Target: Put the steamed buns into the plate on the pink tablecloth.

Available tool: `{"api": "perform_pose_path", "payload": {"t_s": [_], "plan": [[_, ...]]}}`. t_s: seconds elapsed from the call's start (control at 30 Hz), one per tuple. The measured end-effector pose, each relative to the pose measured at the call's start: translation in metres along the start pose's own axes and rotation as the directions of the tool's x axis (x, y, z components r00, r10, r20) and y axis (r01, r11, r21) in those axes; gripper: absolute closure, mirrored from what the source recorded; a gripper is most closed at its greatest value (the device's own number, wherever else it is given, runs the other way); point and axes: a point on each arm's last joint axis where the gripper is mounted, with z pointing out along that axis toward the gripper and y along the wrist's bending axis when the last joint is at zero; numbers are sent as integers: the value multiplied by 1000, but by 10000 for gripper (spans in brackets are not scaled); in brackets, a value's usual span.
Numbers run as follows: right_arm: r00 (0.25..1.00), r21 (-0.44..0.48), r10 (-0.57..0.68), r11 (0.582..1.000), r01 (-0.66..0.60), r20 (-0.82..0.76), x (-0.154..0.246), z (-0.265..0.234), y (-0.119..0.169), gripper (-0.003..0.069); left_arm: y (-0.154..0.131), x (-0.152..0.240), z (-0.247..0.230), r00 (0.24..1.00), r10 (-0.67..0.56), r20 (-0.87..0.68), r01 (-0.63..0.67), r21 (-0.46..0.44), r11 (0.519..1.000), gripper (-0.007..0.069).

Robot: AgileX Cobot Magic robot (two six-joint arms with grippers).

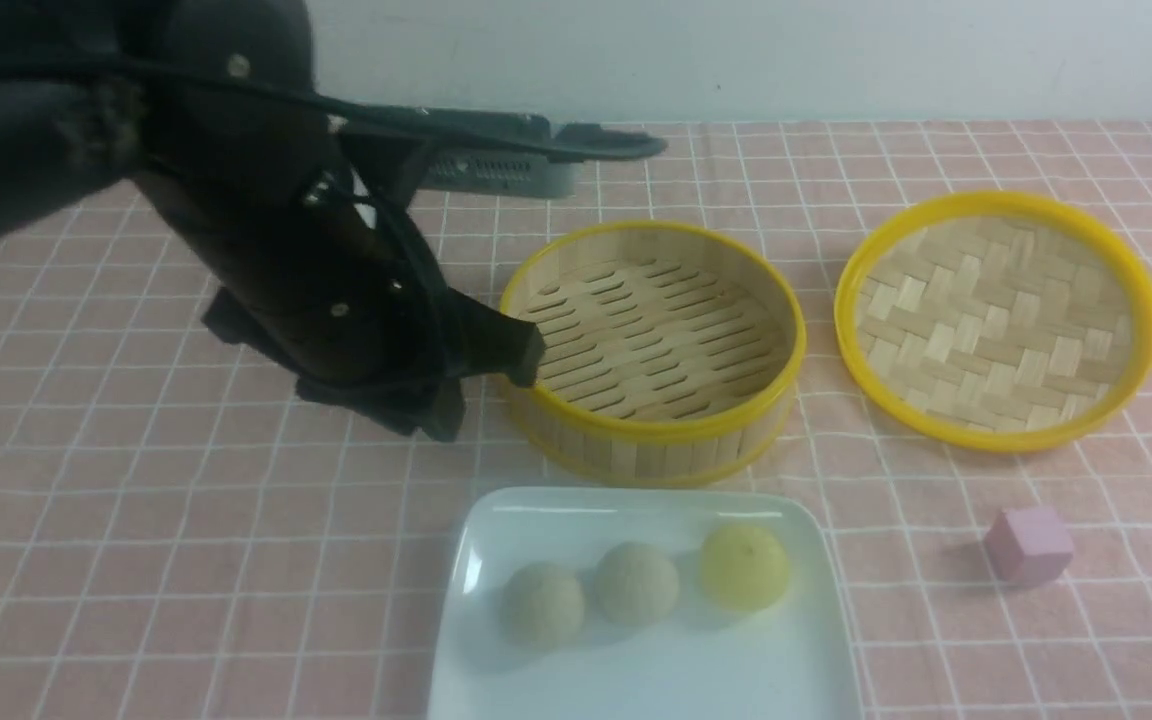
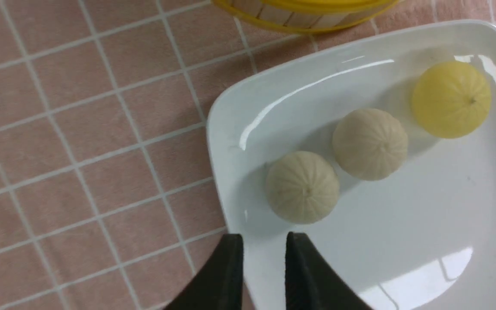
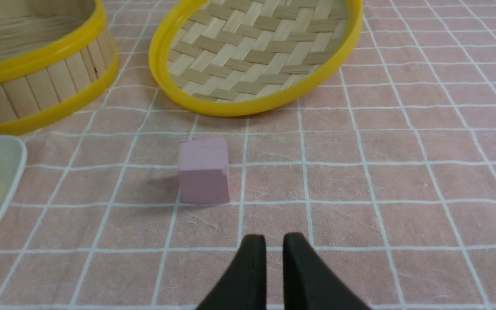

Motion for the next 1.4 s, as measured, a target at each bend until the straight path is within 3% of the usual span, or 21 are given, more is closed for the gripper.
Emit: {"api": "perform_pose_path", "payload": {"t_s": [0.23,0.27,0.57,0.7,0.8,0.9,1.17,1.27,1.4], "plan": [[1000,1,0,1000,0,-6,1,0,0,598,23,30,-76,991,-19,135,37,-127,991,453],[1000,-2,-1,1000,1,-6,1,0,0,598,31,42,-102,975,-33,220,67,-150,986,453],[1000,-37,-11,999,11,-7,1,0,2,596,55,112,-163,886,-133,444,192,-90,977,454],[1000,-37,-11,999,11,-7,1,0,2,596,64,149,-158,874,-163,457,216,-65,974,494],[1000,-37,-11,999,11,-7,1,0,2,592,69,192,-130,860,-237,452,252,29,967,596],[1000,-37,-11,999,11,-7,1,0,2,586,68,210,-100,837,-241,491,216,107,971,623],[1000,-37,-11,999,11,-8,1,0,2,575,61,210,-62,626,-274,730,76,293,953,626],[1000,-37,-11,999,11,-8,1,0,2,568,59,210,-52,596,-278,753,48,313,949,625],[1000,-37,-11,999,11,-8,1,0,2,563,60,213,-41,610,-273,744,50,308,950,622]]}}
